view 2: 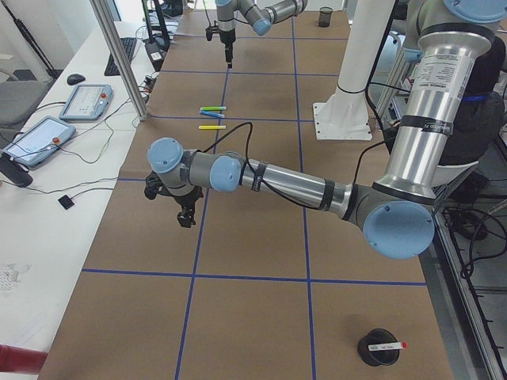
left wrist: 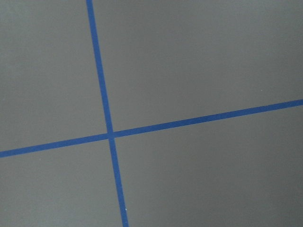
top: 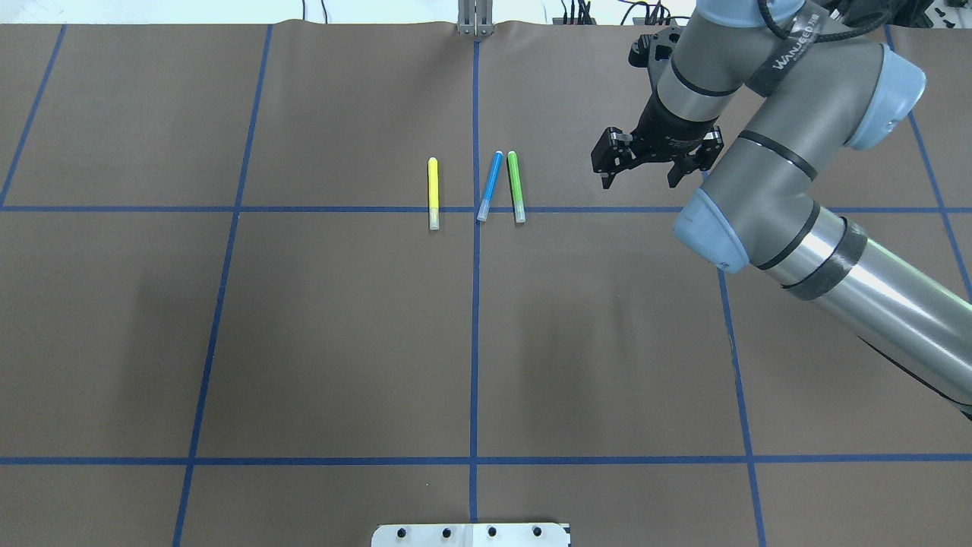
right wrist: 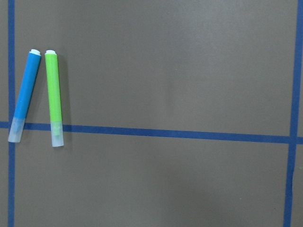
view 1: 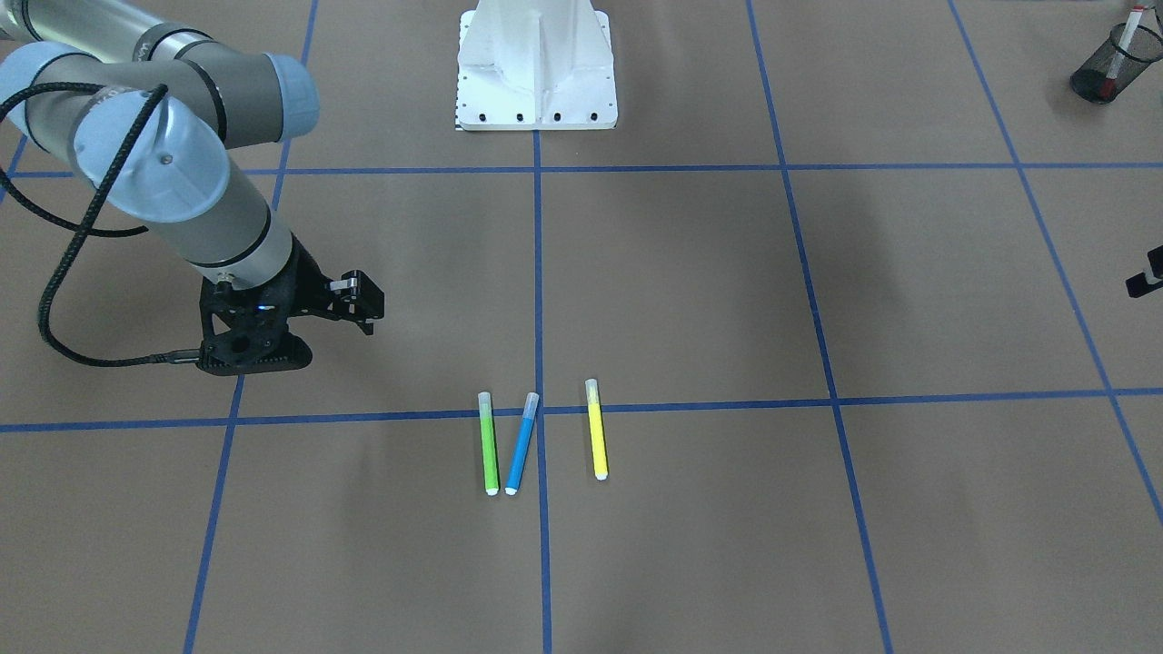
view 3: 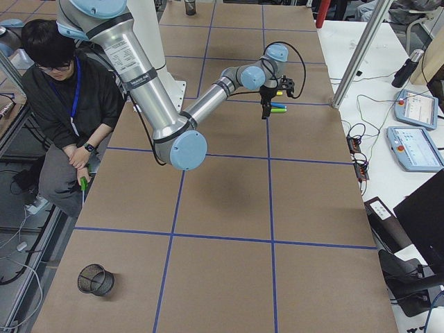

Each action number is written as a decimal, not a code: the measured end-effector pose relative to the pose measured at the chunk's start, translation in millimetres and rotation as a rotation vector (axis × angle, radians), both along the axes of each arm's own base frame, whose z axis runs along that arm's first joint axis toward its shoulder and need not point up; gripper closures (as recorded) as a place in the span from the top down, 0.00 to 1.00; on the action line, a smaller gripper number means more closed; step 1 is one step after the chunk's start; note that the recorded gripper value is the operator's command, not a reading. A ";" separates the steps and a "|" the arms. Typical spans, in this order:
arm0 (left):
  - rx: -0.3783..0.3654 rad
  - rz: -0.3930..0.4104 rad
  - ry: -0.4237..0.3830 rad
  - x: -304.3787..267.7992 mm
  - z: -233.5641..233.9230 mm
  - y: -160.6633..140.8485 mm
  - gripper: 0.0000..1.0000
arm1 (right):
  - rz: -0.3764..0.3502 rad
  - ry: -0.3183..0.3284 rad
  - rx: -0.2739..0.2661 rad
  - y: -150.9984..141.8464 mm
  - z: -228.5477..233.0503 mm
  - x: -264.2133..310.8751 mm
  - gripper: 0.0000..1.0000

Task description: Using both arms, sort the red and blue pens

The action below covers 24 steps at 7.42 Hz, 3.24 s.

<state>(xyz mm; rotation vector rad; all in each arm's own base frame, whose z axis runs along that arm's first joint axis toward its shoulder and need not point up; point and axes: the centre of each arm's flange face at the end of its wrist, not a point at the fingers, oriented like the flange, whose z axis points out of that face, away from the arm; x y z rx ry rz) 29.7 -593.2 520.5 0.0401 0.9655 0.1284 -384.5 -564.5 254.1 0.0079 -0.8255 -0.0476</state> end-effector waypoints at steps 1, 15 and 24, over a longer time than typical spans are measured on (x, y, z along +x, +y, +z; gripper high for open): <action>-0.006 0.009 0.017 15.2 -12.9 -14.3 1.00 | 0.010 -0.008 0.007 -3.1 -9.8 -15.3 1.00; 0.216 0.142 -0.201 105.6 -41.5 -49.5 1.00 | 0.229 -0.005 -0.070 -69.6 -63.8 -219.7 0.91; 0.196 0.149 -0.169 104.6 -34.4 -44.2 1.00 | 0.238 0.017 -0.145 -58.4 -41.0 -237.2 0.53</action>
